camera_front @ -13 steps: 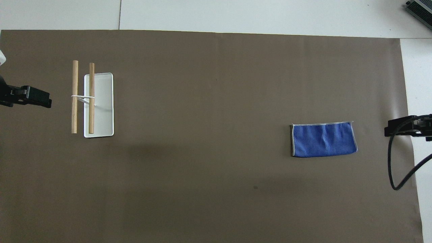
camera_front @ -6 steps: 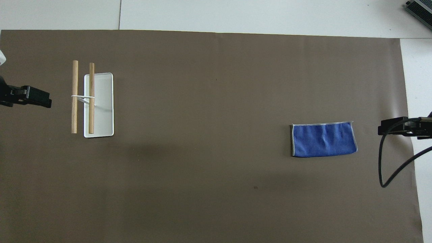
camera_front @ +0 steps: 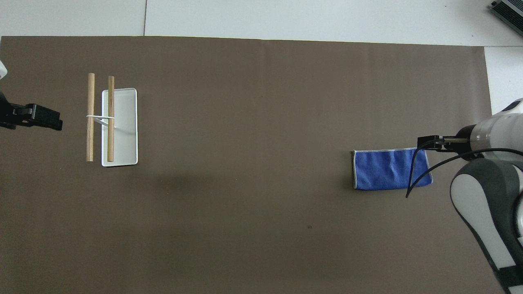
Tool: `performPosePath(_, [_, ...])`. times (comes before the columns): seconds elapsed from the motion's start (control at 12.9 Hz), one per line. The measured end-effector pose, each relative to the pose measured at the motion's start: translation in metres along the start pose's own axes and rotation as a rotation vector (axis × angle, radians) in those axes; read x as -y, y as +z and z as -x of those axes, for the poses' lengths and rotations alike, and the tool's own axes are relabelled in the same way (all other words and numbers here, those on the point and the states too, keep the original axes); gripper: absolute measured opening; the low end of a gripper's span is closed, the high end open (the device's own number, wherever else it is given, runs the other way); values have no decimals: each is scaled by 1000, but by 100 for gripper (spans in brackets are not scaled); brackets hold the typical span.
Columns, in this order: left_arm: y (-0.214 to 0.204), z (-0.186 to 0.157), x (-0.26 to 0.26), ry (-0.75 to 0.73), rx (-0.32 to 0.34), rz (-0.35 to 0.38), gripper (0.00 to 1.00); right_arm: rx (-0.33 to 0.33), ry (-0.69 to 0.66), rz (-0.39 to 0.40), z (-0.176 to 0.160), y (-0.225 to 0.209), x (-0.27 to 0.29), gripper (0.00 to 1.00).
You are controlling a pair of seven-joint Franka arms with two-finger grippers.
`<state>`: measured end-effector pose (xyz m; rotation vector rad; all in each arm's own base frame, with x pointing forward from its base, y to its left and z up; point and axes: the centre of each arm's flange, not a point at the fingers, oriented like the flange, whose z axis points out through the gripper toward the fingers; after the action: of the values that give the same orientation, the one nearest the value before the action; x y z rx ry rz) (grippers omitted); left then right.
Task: Right arm passes towel to left arm to hang
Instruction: 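Lower the right gripper onto the blue towel's edge nearest it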
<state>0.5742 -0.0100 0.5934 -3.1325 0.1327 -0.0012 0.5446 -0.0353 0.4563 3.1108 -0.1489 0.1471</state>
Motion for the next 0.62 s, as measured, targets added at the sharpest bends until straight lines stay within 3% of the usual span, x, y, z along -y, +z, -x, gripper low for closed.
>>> performPosePath(0.31, [0, 0, 0, 0, 0, 0, 100, 7, -9, 4, -4, 83, 2, 100])
performPosePath(0.62, [0, 0, 0, 0, 0, 0, 100, 15, -29, 4, 21, 133, -7, 100])
